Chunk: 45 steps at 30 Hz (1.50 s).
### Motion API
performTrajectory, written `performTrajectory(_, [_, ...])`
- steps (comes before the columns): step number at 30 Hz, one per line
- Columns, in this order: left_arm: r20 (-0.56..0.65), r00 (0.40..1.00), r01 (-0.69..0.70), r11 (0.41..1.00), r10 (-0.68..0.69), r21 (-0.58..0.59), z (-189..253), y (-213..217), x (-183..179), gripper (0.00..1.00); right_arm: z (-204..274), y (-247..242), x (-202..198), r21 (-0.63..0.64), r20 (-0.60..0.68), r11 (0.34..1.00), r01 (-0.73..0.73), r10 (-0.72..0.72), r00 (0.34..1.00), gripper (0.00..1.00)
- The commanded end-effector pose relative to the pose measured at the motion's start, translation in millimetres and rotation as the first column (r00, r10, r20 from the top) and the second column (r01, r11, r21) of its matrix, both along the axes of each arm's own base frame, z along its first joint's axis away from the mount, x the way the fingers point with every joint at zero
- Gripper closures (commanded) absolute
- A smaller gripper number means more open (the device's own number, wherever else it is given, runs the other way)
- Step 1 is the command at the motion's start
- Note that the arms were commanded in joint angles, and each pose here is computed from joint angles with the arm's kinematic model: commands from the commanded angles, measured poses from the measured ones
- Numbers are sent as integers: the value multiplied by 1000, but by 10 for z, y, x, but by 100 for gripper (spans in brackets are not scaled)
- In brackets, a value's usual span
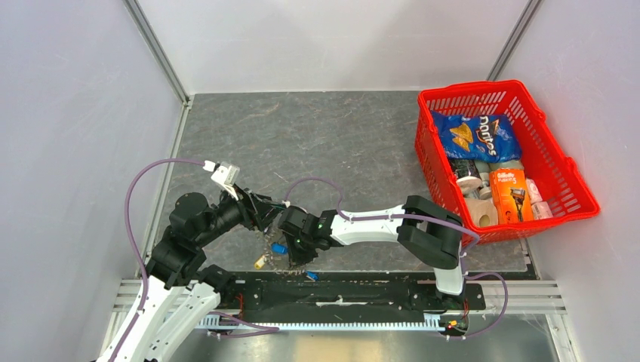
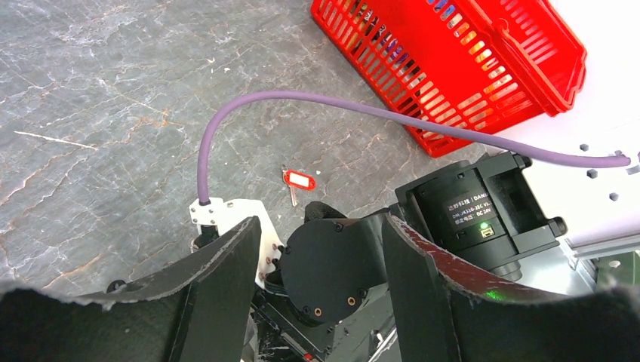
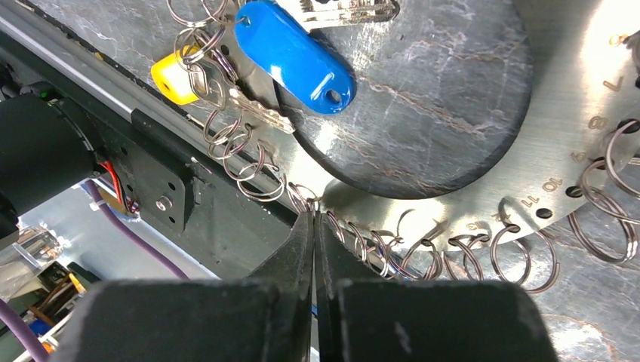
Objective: Put the keys on the keyring
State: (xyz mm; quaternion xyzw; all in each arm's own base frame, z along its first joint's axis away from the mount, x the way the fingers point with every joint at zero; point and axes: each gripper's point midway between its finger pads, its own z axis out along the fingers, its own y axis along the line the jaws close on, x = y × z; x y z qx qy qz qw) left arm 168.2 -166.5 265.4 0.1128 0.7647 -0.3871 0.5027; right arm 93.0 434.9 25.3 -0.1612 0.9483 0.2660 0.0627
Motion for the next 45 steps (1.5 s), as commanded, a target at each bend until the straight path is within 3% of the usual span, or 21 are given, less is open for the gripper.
performTrajectory(1, [82, 997, -6, 1000, 6, 5, 208, 30, 13, 33, 24, 20, 24, 20, 13, 1000, 3, -4, 1000, 100])
performTrajectory(8, [90, 996, 22, 1000, -23, 2, 236, -4, -17, 33, 350, -73, 180, 151, 19, 987, 59, -62, 998, 100])
performTrajectory(11, [138, 984, 122, 992, -116, -38, 414, -108, -163, 33, 636, -226, 340, 203, 55, 976, 82, -95, 994, 100])
performTrajectory(17, [327, 885, 397, 904, -331, -161, 977, -314, -639, 33, 1278, -345, 557, 339, 102, 939, 61, -101, 990, 100])
performTrajectory(20, [399, 839, 467, 865, -368, -184, 1193, -330, -789, 33, 1571, -356, 632, 412, 101, 910, 47, -97, 990, 100])
performTrajectory(27, [506, 784, 501, 847, -358, -178, 1454, -284, -927, 33, 1932, -420, 688, 501, 87, 864, 41, -97, 992, 100])
performTrajectory(35, [474, 814, 476, 854, -336, -212, 1338, -322, -789, 33, 1830, -554, 693, 524, 42, 848, 84, -125, 991, 100])
performTrajectory(45, [453, 798, 527, 826, -398, -203, 1243, -464, -668, 34, 2375, -558, 713, 640, 76, 769, 4, -69, 995, 100])
